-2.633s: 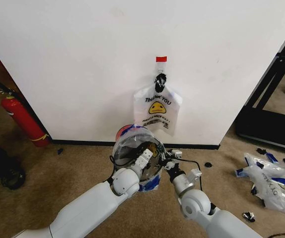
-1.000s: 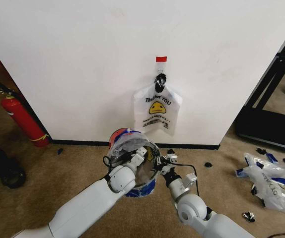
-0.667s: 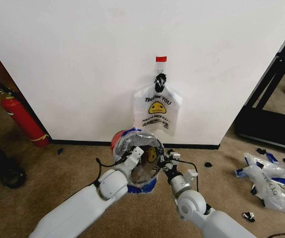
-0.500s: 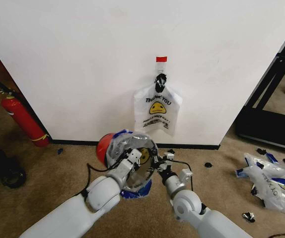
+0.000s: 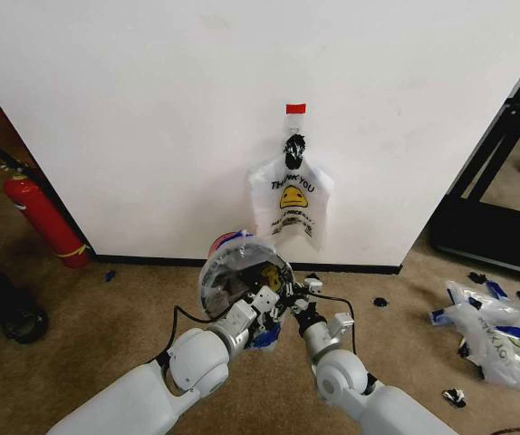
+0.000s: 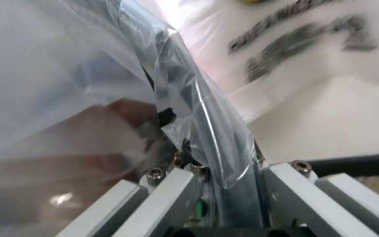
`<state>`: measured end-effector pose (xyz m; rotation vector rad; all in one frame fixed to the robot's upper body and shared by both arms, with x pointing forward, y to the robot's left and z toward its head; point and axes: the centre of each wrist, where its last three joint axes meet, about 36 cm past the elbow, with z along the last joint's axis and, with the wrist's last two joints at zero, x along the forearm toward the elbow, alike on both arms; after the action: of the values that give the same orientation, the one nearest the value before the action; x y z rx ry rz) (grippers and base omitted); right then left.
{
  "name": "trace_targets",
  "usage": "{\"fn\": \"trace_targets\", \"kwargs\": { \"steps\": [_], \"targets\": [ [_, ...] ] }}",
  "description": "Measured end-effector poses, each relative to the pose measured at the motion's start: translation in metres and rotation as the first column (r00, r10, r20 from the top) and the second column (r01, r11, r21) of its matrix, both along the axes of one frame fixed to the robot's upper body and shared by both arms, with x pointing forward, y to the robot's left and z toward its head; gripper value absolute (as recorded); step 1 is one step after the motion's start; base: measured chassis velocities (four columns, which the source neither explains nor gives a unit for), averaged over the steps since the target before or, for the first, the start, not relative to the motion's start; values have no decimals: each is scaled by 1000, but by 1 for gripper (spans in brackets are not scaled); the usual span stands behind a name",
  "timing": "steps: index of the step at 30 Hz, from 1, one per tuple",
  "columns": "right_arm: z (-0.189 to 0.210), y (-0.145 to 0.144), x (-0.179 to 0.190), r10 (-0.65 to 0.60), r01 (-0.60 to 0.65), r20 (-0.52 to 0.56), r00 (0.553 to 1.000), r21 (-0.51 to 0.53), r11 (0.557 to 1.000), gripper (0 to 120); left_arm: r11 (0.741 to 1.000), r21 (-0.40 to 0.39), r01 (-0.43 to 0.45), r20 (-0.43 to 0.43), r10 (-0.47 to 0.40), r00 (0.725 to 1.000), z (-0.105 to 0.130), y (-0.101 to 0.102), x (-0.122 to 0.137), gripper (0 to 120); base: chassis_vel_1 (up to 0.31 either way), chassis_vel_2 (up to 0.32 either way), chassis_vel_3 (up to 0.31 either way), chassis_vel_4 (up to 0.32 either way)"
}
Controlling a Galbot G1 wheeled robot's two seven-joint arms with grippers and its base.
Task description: Pick up the garbage bag from the wall and place it over the trash bin.
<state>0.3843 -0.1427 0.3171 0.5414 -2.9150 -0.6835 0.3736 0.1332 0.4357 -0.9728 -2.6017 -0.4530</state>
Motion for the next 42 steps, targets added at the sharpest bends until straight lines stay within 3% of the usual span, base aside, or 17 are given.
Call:
{"fn": "trace_targets", "kwargs": {
  "steps": [4,7,10,12,14,17,19,20,21,24,27,28,33,38,42],
  "targets": [
    [-8,-1,1,-14,14,-14,1000,-6,1000,0,998,-68,-10,36,13,999,16,15,-5,0,0,0,0,0],
    [-12,1,6,-40,41,-22,999,12,999,0,986,-168,0,62,11,998,29,39,-19,1,0,0,0,0],
    [-11,8,8,-81,85,-66,995,64,994,0,965,-260,-32,51,47,998,37,63,-43,15,0,0,0,0],
    [-9,10,9,-99,106,-88,991,83,991,0,960,-274,-50,43,64,997,40,68,-48,18,0,0,0,0],
    [1,16,8,-135,154,-151,979,128,980,0,946,-298,-130,5,138,990,47,74,-63,27,0,0,0,0],
    [18,25,6,-171,214,-232,957,175,961,0,901,-318,-296,-72,288,955,66,80,-82,39,0,0,0,0],
    [26,27,6,-188,244,-266,945,195,950,0,876,-326,-357,-111,340,934,75,81,-92,46,0,0,0,0],
    [26,27,6,-188,244,-266,945,195,950,0,876,-326,-357,-111,340,934,75,81,-92,46,0,0,0,0],
    [36,30,5,-204,276,-304,931,218,936,0,857,-304,-415,-147,389,910,83,81,-102,52,0,0,0,0],
    [51,33,2,-210,304,-341,916,250,919,0,847,-223,-482,-210,441,873,86,83,-112,65,0,0,0,0],
    [58,34,-1,-206,306,-349,914,262,915,0,843,-192,-503,-242,456,856,84,84,-111,71,0,0,0,0],
    [63,35,-3,-200,305,-353,914,272,913,0,835,-178,-521,-276,466,841,80,84,-107,78,0,0,0,0],
    [74,34,-5,-185,291,-343,921,288,912,0,805,-218,-551,-414,435,800,72,79,-89,95,0,0,0,0],
    [74,33,-6,-182,284,-336,924,284,916,0,795,-251,-552,-485,390,783,71,74,-83,100,0,0,0,0],
    [75,33,-4,-179,278,-328,928,286,917,0,804,-261,-535,-508,357,784,68,71,-83,92,0,0,0,0]
  ]
}}
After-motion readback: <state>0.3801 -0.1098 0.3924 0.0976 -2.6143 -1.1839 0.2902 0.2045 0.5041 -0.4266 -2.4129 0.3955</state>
